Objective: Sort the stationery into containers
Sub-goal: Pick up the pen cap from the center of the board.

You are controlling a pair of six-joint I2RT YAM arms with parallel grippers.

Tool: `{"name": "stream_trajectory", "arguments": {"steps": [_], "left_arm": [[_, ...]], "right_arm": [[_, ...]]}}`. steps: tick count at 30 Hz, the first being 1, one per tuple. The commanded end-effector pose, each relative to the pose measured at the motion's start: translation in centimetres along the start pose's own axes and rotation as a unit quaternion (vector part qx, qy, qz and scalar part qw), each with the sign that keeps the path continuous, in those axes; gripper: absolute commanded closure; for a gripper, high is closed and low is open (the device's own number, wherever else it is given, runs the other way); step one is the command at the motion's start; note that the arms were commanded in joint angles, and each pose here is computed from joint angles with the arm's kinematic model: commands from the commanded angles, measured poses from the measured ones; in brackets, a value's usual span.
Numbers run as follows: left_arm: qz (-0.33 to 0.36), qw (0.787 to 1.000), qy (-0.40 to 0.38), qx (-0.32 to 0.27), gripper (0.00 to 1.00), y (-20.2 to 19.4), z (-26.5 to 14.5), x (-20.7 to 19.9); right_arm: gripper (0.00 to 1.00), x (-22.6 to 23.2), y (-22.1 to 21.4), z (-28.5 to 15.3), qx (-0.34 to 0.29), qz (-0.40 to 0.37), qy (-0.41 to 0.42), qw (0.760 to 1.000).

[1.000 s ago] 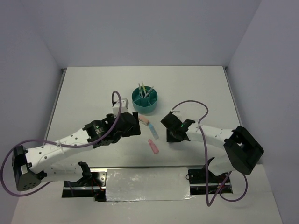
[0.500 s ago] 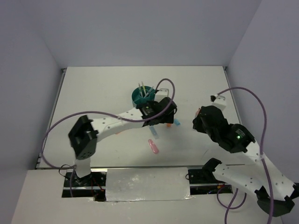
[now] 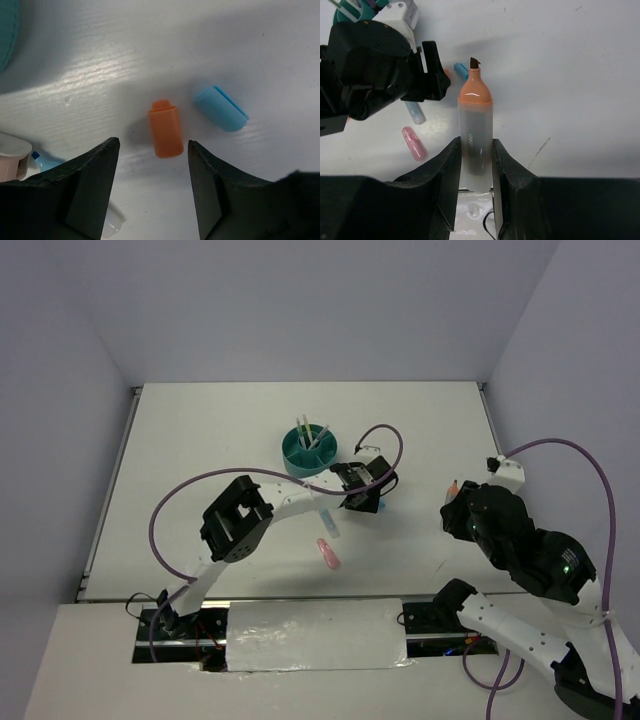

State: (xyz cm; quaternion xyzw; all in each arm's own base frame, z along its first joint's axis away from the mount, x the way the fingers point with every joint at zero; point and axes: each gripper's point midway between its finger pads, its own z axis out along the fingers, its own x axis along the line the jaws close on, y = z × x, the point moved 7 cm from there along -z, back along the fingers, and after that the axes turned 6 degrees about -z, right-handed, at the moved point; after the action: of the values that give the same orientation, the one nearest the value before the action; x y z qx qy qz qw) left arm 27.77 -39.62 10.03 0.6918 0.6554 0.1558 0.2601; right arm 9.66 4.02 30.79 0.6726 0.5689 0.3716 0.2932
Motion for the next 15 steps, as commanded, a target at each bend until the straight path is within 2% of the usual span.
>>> {"name": "stream_trajectory", "arguments": {"steps": [1,10,12,15], "left_arm": [[0.005,1.000,-0.013,0.003,0.31,0.4,1.0,-0.4],[0.028,1.000,-0.010,0.006,0.36,0.0,2.4,0.3],[0.051,0.998,-0.030,0.001,0.41,0.1,2.4,0.1],[0.099,0.993,-0.056,-0.004,0.59,0.2,1.6,0.4]], "right_arm": [[1.00,-0.2,0.3,-0.5,-0.012,-0.010,0.016,1.000],[1.00,0.4,0.4,-1.0,-0.015,-0.015,0.053,0.998],[1.00,0.4,0.7,-1.4,-0.021,-0.013,0.063,0.998],[1.00,0.6,0.9,-1.8,-0.029,-0.013,0.086,0.996]]}}
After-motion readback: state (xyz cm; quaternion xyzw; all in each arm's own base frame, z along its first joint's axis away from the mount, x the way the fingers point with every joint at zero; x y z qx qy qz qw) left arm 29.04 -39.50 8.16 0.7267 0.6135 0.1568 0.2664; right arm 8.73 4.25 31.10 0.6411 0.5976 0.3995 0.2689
